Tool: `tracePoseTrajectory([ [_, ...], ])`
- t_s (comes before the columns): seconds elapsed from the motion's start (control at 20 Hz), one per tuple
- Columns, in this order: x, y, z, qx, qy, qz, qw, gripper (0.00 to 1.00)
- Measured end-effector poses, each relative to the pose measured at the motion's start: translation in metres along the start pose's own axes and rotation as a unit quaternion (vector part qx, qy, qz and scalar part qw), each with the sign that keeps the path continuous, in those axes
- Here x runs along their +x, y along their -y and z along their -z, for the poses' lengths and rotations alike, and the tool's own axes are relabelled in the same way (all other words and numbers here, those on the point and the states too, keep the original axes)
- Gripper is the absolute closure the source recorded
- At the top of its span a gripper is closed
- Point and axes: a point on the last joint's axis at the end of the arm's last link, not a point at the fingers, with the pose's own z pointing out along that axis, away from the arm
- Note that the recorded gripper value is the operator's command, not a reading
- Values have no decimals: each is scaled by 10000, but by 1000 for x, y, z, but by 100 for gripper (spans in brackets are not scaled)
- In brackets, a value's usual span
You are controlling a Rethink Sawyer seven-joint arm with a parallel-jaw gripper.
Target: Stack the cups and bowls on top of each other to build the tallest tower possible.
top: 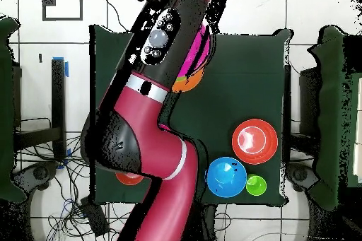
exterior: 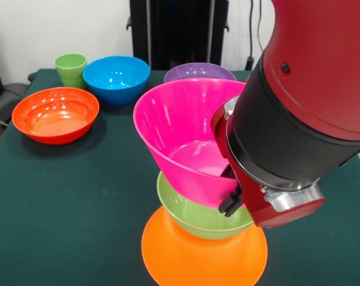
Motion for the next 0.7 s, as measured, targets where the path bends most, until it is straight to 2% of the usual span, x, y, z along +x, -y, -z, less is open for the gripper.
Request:
tracePoseTrajectory([
  [0.7, 2, -2, -12, 101, 40, 13, 9999, 100],
])
